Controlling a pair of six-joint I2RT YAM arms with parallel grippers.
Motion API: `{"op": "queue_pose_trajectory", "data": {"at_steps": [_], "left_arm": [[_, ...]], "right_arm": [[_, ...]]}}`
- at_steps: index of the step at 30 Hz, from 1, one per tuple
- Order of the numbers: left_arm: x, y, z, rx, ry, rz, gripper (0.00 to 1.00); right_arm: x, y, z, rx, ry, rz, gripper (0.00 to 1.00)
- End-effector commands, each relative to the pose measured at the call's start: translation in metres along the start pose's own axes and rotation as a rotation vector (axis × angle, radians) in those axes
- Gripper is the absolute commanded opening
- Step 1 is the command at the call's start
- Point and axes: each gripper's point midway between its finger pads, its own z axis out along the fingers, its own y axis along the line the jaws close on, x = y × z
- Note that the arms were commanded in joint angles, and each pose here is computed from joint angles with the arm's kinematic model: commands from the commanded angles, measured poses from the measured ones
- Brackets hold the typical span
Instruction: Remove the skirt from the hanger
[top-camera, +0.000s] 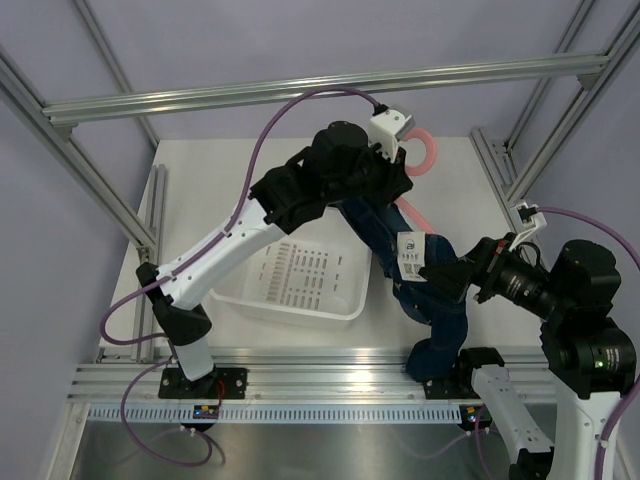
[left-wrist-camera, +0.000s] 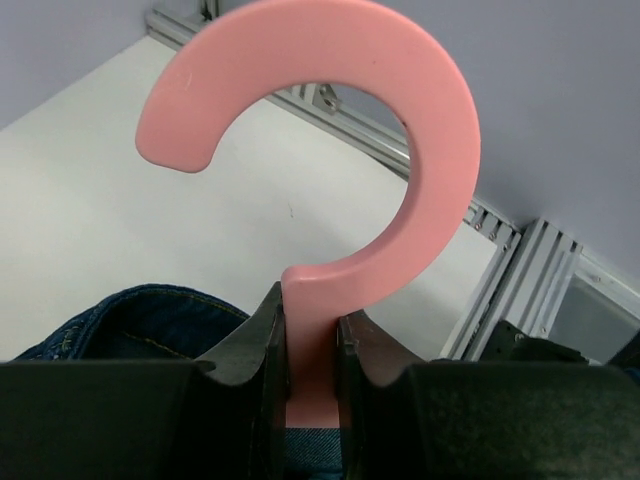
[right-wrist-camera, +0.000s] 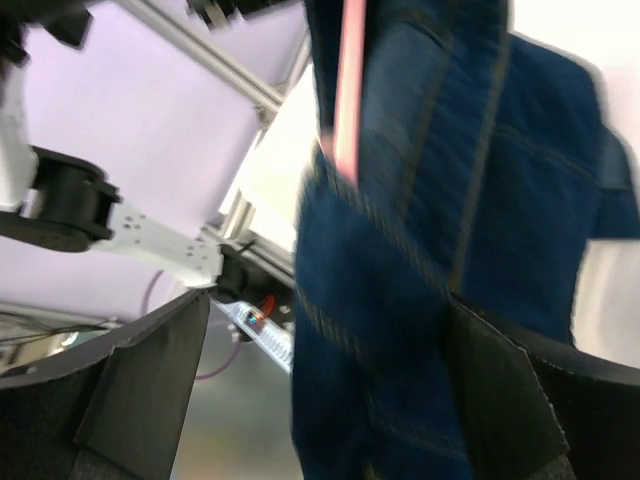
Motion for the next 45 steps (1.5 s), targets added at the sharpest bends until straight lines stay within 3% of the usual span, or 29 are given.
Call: {"op": "queue_pose_trajectory", "data": {"at_steps": [1,10,16,24,27,28,31,33,38,41,45], "left_arm": [[-0.09,0.01,-0.049,0.007,-0.271,-0.013,0.0],[-0.096,0.027,-0.055,-0.022,-0.284,-0.015,0.0],[-0.106,0.034,-0.064,-0.014,-0.308,-0.025,0.0],[-0.118,0.04,-0.084,0.009,-0.339,-0.041,0.0],[-0.122,0.039,-0.09,0.017,-0.355,-0.036,0.0],[-0.125,0.039,-0.094,0.016,-0.365,-0.035,0.0],[-0.13,0.039,-0.099,0.038,-0.379,-0.046,0.0],[-0.134,0.038,-0.103,0.046,-0.393,-0.057,0.0],[-0.145,0.035,-0.114,0.064,-0.443,-0.079,0.0],[-0.159,0.049,-0.13,0.009,-0.517,-0.181,0.0],[-0.192,0.068,-0.179,-0.048,-0.705,-0.27,0.0]], "right_arm": [[0.0,-0.001,-0.015,0.06,-0.04,-0.095,0.99],[0.008,-0.011,-0.018,0.101,-0.017,-0.127,0.99],[0.01,-0.024,-0.015,0.146,0.002,-0.132,0.87],[0.02,-0.034,-0.009,0.151,0.04,-0.109,0.8],[0.024,-0.039,-0.002,0.143,0.061,-0.086,0.56],[0.025,-0.038,-0.001,0.133,0.069,-0.085,0.43],[0.024,-0.043,0.001,0.151,0.066,-0.08,0.3],[0.021,-0.045,0.001,0.164,0.057,-0.086,0.03],[0.009,-0.05,-0.003,0.231,-0.003,-0.073,0.0],[-0.001,-0.052,-0.013,0.294,-0.083,-0.059,0.0],[-0.017,-0.044,-0.029,0.319,-0.212,-0.059,0.0]]}}
